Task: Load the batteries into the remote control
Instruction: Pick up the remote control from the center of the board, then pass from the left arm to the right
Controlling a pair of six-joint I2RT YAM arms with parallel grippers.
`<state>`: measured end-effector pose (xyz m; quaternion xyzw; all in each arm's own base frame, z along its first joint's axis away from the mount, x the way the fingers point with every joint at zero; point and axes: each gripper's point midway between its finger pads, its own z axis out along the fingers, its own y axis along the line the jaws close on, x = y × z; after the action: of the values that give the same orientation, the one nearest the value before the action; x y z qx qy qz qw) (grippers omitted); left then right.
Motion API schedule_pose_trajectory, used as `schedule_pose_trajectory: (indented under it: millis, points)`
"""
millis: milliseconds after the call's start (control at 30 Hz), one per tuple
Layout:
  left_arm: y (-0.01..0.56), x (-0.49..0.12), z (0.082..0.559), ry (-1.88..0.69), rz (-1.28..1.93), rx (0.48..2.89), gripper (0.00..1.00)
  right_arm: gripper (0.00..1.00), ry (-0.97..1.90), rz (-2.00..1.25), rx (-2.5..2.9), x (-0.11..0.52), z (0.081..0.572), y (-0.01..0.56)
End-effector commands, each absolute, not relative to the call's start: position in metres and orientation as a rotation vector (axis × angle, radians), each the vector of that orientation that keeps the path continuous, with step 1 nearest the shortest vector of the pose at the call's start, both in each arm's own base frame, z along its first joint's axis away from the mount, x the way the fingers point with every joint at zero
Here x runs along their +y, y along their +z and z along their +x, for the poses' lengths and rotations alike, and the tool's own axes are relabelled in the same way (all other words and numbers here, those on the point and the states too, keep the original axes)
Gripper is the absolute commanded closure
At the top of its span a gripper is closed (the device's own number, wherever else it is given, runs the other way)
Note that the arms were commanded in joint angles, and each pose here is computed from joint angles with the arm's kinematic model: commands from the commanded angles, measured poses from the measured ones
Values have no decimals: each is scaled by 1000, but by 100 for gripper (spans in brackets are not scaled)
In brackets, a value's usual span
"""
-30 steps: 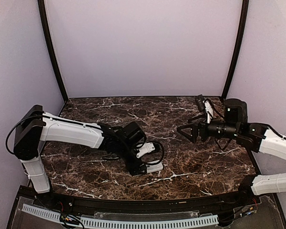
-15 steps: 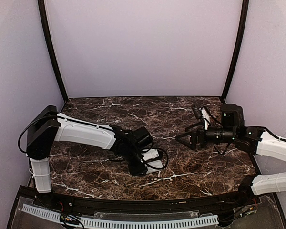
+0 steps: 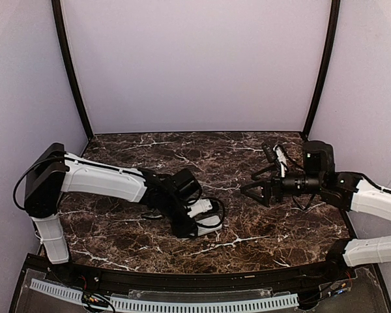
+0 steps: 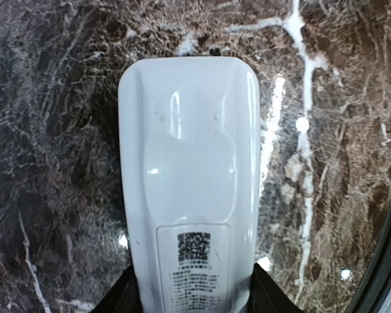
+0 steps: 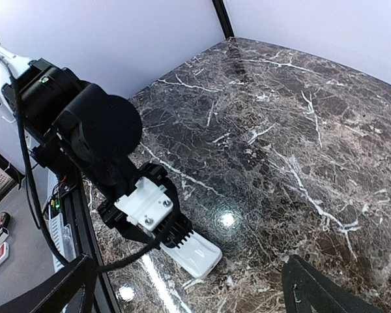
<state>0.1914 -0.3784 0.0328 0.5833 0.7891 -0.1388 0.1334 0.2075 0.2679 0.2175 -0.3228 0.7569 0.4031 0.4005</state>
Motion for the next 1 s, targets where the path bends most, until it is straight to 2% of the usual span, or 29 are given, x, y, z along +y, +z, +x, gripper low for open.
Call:
schedule_pose_trajectory:
  millis: [0,200,300,433,633,967]
  points:
    - [120,-396,193,-677,1525,2048,66,1,1059,-871,1724,271,201,255]
    - [209,-401,174,-1030,1362,1716,67,3,1184,-967,1531,280,178,292]
    - [251,-399,163,-1130,1295,1517,67,8,1284,-1017,1464,287,166,302]
    - [285,-395,151,-1239,1231,1386,67,12,1358,-1065,1386,294,156,311]
    - [304,-392,142,-1315,1178,1315,68,14,1411,-1116,1319,312,145,323]
    - [297,-396,136,-1313,1187,1317,68,16,1503,-1194,1249,351,130,335]
